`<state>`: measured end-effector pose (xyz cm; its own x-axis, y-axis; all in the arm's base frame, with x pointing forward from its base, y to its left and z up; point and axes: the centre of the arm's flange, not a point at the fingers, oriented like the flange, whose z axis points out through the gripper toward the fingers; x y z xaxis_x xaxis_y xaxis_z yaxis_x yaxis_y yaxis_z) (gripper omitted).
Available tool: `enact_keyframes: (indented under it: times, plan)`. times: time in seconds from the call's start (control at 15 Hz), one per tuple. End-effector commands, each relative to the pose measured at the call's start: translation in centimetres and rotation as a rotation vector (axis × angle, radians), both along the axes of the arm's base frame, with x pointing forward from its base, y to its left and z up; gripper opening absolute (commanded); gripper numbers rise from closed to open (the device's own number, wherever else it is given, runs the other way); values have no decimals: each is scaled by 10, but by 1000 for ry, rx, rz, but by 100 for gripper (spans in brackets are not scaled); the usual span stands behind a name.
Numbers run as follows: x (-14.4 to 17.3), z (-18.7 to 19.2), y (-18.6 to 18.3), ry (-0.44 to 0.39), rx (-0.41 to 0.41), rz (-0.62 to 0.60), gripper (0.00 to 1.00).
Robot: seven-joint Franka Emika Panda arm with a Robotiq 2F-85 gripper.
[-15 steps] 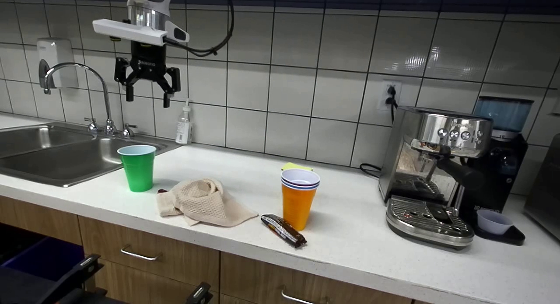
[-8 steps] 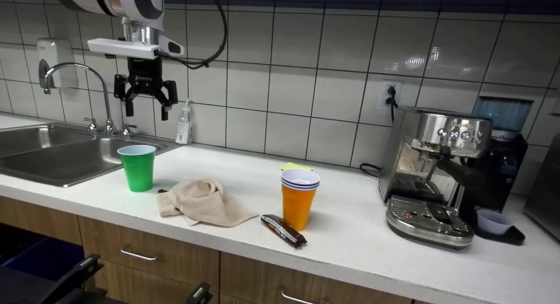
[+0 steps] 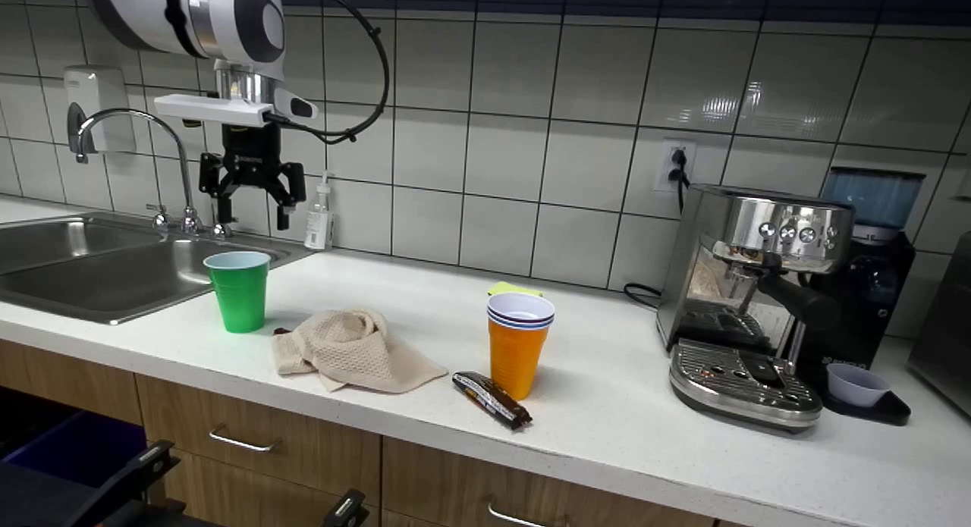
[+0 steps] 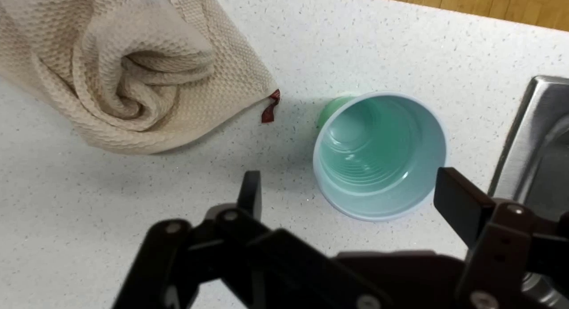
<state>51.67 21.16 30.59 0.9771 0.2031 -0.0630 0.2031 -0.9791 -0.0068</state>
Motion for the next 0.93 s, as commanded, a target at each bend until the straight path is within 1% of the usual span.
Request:
enact_keyframes:
  times: [0.0, 0.53, 0.87]
  plan:
    - [15, -8, 6, 6, -15, -27, 100]
    - [28, -35, 1, 52, -23, -44, 100]
    - [29, -48, -4, 85, -31, -51, 100]
